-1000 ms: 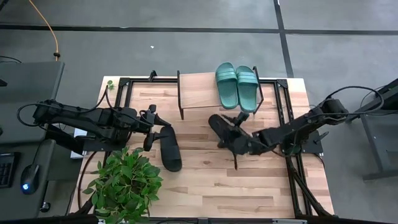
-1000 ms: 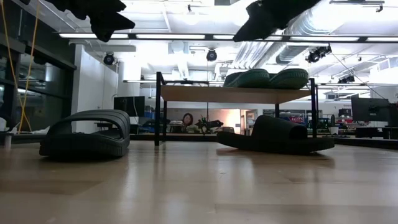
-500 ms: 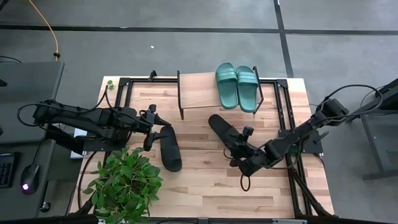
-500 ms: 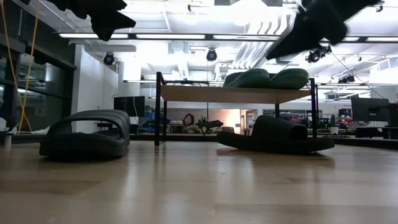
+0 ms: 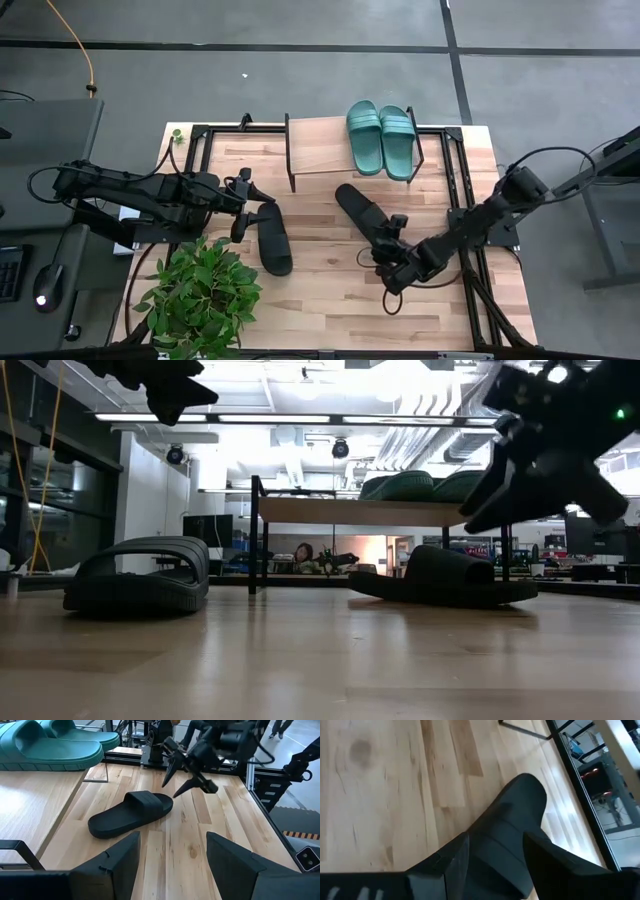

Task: Pick and place slides into the shelf
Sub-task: Put the right dark green slipper on the shelf

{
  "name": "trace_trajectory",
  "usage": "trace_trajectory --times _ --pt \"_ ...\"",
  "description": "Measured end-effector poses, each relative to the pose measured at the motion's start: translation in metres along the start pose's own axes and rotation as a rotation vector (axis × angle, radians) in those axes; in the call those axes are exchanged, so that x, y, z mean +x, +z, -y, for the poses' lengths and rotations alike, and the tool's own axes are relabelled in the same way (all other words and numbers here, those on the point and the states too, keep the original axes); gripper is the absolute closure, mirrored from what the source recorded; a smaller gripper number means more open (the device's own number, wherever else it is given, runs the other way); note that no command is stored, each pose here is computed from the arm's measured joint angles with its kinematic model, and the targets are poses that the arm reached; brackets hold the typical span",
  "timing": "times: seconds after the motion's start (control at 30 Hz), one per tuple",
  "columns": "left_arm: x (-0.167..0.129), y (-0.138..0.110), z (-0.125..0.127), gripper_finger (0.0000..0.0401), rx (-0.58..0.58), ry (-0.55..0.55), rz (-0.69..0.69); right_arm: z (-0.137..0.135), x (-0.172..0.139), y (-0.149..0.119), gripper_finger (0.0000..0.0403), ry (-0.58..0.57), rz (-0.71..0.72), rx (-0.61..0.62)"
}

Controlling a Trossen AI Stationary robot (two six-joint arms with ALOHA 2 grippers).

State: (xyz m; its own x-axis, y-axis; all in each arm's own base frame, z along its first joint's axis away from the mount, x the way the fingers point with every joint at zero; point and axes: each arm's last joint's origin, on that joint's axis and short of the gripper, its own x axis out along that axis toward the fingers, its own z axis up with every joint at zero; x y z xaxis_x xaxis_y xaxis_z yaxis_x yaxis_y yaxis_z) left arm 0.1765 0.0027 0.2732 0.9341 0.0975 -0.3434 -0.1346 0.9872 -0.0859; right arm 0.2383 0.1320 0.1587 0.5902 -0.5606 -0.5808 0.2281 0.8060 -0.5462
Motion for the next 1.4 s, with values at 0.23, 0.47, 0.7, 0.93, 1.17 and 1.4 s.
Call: trace_trajectory --times 0.23,0.47,0.7,0.93,1.17,1.4 --pt "0.000 0.000 0.000 0.0192 0.000 0.000 0.000 -0.009 0.010 -0.010 0.0226 -0.058 -0.040 -0.079" --pt "0.000 0.000 0.000 0.0192 0.000 0.000 0.000 -0.011 0.013 -0.016 0.0226 -0.072 -0.075 -0.125" --pt "0.000 0.000 0.000 0.0192 0.000 0.000 0.000 -0.014 0.017 -0.021 0.0226 -0.085 -0.107 -0.146" --pt "0.000 0.000 0.000 0.0192 0.000 0.000 0.000 -0.019 0.023 -0.026 0.0226 -0.120 -0.113 -0.181" --pt "0.000 0.000 0.000 0.0192 -0.001 0.000 0.000 -0.022 0.028 -0.029 0.0226 -0.169 -0.098 -0.183" --pt "0.000 0.000 0.000 0.0192 -0.001 0.000 0.000 -0.019 0.032 -0.028 0.0226 -0.176 -0.112 -0.170"
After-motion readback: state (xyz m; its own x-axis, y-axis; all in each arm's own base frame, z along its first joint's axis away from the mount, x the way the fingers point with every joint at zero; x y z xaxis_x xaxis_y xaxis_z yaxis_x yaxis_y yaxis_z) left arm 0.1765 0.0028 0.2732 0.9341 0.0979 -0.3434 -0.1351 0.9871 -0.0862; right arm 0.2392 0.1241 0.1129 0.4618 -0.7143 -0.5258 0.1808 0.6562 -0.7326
